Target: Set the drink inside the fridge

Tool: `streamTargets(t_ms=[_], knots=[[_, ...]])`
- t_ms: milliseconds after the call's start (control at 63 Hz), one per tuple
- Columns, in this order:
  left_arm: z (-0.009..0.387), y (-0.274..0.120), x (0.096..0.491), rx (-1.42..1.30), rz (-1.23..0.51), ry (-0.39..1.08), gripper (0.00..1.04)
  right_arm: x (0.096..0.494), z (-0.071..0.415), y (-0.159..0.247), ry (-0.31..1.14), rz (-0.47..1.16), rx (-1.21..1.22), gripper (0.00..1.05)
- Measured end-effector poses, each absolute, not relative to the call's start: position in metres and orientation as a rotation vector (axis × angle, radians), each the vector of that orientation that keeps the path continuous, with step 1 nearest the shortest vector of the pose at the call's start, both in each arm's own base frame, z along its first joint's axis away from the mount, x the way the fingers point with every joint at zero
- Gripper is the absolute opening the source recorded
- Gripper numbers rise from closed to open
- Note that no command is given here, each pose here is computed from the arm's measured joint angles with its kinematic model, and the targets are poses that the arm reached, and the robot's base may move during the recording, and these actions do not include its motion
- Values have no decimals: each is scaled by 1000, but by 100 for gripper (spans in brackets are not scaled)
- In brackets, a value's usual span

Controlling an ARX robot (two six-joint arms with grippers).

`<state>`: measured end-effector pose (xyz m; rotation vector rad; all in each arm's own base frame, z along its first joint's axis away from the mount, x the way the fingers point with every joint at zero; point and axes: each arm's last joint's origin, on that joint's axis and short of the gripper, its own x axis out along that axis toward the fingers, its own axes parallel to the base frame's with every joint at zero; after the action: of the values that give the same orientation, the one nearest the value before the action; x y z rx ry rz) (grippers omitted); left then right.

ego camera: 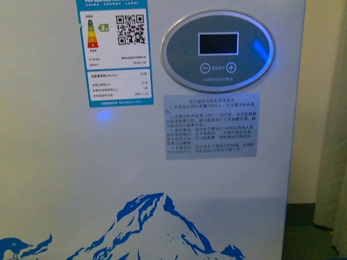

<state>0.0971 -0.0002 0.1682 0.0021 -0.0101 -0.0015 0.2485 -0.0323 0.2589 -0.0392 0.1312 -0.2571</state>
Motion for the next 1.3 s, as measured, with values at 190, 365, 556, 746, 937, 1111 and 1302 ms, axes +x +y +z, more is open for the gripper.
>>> streamTargets(t_ms=[190, 365, 556, 746, 937, 1111, 1302], knots=[[168, 0, 97, 2, -2, -10, 97, 189, 296, -5, -72, -276, -90, 41], [168, 0, 97, 2, -2, -10, 97, 145, 309, 13, -201, -296, -105, 41], [168, 0, 97, 2, -2, -10, 97, 101, 304, 22, -326, -356, -95, 41], [168, 0, 97, 2, -1, -10, 97, 100, 293, 18, -322, -378, -98, 41], [168, 0, 97, 2, -1, -10, 97, 103, 273, 15, -260, -383, -34, 41], [168, 0, 97, 2, -1, -10, 97, 103, 269, 15, -243, -338, 25, 41], [168, 0, 97, 2, -2, -10, 97, 101, 263, 13, -209, -288, 79, 41]])
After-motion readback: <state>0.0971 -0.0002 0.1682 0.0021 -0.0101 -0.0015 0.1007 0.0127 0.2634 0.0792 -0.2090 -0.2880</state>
